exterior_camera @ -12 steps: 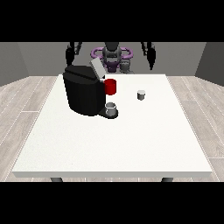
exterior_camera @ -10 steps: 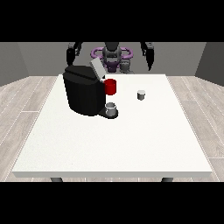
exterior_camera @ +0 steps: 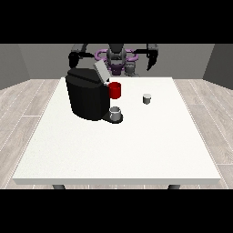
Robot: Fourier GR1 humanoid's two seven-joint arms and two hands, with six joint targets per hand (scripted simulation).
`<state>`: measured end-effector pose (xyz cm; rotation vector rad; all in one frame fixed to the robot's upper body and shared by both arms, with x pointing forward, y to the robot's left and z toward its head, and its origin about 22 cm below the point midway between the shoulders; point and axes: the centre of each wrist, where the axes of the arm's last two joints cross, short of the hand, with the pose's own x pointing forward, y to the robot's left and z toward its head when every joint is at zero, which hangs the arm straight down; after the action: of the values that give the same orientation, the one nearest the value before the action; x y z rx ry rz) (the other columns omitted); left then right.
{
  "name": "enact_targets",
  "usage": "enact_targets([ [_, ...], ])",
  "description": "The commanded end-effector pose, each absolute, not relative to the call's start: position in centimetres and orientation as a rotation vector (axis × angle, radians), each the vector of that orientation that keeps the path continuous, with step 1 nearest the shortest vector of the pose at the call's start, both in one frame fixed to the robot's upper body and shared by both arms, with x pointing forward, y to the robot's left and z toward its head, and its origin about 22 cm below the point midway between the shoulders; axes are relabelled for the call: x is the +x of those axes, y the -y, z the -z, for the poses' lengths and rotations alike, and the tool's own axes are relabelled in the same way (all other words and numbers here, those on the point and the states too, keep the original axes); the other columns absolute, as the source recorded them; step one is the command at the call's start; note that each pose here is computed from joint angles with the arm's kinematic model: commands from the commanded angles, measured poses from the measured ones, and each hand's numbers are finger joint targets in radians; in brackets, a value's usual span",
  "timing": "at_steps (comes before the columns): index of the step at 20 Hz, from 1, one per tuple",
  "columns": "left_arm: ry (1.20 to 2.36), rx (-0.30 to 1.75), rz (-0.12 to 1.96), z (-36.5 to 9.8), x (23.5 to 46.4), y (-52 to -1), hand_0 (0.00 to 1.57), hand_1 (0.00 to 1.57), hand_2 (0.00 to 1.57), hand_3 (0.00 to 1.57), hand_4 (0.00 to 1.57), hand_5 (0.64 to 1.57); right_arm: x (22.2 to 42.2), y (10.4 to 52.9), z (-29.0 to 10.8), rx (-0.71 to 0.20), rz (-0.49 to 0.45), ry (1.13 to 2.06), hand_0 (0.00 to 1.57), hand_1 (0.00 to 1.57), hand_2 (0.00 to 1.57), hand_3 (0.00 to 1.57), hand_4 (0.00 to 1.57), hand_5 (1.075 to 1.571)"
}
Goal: Insert the coffee pod into the coffee machine and close the lid
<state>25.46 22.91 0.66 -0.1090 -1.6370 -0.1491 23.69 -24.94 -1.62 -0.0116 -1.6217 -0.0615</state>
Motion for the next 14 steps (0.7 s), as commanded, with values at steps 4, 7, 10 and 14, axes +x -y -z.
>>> enact_targets([
  [4, 1.615, 0.019, 0.288, -1.5, 27.7, -27.3, 0.0, 0.0, 0.0, 0.0, 0.55, 1.571, 24.3, 25.4, 1.2, -0.002, 0.03, 1.676, 0.0, 0.0, 0.0, 0.0, 0.37, 1.571],
  [7, 1.545, 0.179, 0.371, -0.8, 27.6, -27.9, 0.0, 0.0, 0.0, 0.0, 0.33, 1.571, 24.6, 24.8, 0.5, -0.001, 0.032, 1.676, 0.0, 0.0, 0.0, 0.0, 0.3, 1.571],
  [10, 1.549, 0.22, 0.455, -1.7, 29.2, -28.3, 0.0, 0.0, 0.0, 0.0, 0.0, 1.571, 25.3, 23.3, 0.8, 0.031, 0.053, 1.722, 0.0, 0.0, 0.0, 0.0, 0.41, 1.571],
  [14, 1.545, 0.312, 0.521, -3.1, 31.4, -30.0, 0.0, 0.0, 0.0, 0.0, 0.0, 1.571, 27.6, 23.5, -1.3, -0.009, 0.009, 1.783, 0.0, 0.0, 0.0, 0.0, 0.42, 1.571],
])
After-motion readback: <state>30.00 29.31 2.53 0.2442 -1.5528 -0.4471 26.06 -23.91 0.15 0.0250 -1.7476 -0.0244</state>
